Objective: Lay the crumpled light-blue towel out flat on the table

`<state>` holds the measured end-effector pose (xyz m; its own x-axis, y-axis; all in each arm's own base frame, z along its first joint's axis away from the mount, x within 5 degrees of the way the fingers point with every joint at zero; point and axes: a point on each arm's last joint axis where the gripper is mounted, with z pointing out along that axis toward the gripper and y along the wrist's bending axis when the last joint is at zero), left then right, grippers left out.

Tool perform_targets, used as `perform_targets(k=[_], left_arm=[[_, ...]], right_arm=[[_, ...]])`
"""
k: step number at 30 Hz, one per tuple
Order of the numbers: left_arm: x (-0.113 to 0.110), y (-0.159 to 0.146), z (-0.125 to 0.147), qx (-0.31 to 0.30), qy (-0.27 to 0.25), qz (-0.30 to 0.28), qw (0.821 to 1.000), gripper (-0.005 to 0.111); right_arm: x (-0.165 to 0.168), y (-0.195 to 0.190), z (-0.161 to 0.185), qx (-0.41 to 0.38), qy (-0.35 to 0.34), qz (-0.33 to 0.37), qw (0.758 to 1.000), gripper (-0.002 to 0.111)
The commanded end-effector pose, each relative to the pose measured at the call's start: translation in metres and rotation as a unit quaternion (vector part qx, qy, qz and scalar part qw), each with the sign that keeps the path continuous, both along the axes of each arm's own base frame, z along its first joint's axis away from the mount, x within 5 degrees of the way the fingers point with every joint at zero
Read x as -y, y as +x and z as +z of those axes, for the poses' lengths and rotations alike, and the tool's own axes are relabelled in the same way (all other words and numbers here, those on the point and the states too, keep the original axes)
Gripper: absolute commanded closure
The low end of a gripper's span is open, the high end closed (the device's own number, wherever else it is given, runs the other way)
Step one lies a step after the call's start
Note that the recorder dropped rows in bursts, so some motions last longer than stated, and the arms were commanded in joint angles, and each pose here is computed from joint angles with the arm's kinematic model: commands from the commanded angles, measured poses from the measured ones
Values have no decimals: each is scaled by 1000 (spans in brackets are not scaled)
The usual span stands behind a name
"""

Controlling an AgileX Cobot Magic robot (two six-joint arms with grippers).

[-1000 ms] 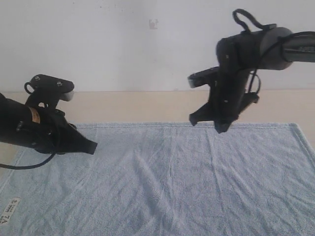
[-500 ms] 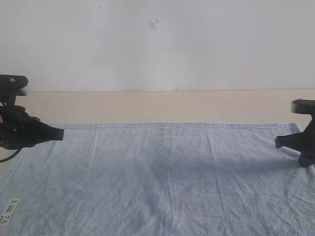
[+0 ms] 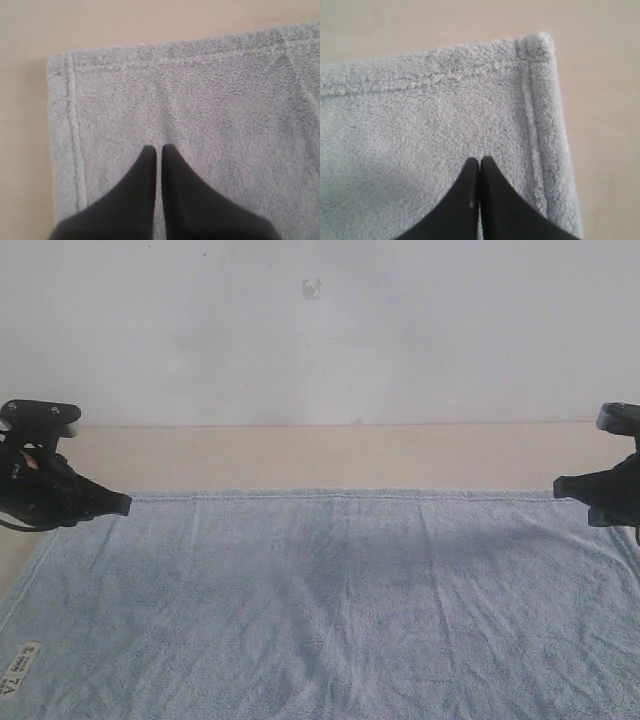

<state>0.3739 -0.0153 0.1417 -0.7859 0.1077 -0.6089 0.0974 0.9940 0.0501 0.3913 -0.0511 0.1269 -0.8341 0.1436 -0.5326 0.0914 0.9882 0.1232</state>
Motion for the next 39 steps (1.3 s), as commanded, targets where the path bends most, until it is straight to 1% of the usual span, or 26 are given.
perform_targets(k=[1,6,11,18,24,27,28,31,33,34,36,38,39], left_arm=[[-1,14,-6,-5,16,-18,1000,103],[-4,23,-21,-16,21,-21,999,103],[-11,30,-38,-33,21,-13,999,103],[-12,38,-44,-31,21,-12,999,103],[-12,47,-52,-39,22,-12,999,103],[-12,52,-51,-29,30,-22,999,103],[-12,56,-47,-14,35,-30,999,103],[-12,66,-40,3,42,-36,998,103],[-12,70,-36,9,50,-43,998,103],[-12,71,-28,15,54,-46,997,103],[-12,67,-3,20,49,-37,998,103],[-13,55,39,27,26,-8,999,103],[-13,45,59,33,14,9,999,103]], right_arm=[[4,6,-13,-9,-7,12,1000,108],[5,8,-19,-6,-15,8,1000,108],[7,9,-20,4,-24,4,1000,108],[10,13,-21,17,-35,-3,999,108],[7,22,-41,-22,-18,27,999,108],[8,30,-45,-19,-20,31,999,108],[9,37,-46,-12,-24,35,999,108],[11,52,-41,6,-29,42,999,108],[11,61,-31,16,-24,48,998,108],[9,63,-20,12,-12,61,998,108],[4,59,0,5,6,81,997,108],[-3,50,31,-6,44,79,996,108],[-7,43,50,-10,64,74,995,108]])
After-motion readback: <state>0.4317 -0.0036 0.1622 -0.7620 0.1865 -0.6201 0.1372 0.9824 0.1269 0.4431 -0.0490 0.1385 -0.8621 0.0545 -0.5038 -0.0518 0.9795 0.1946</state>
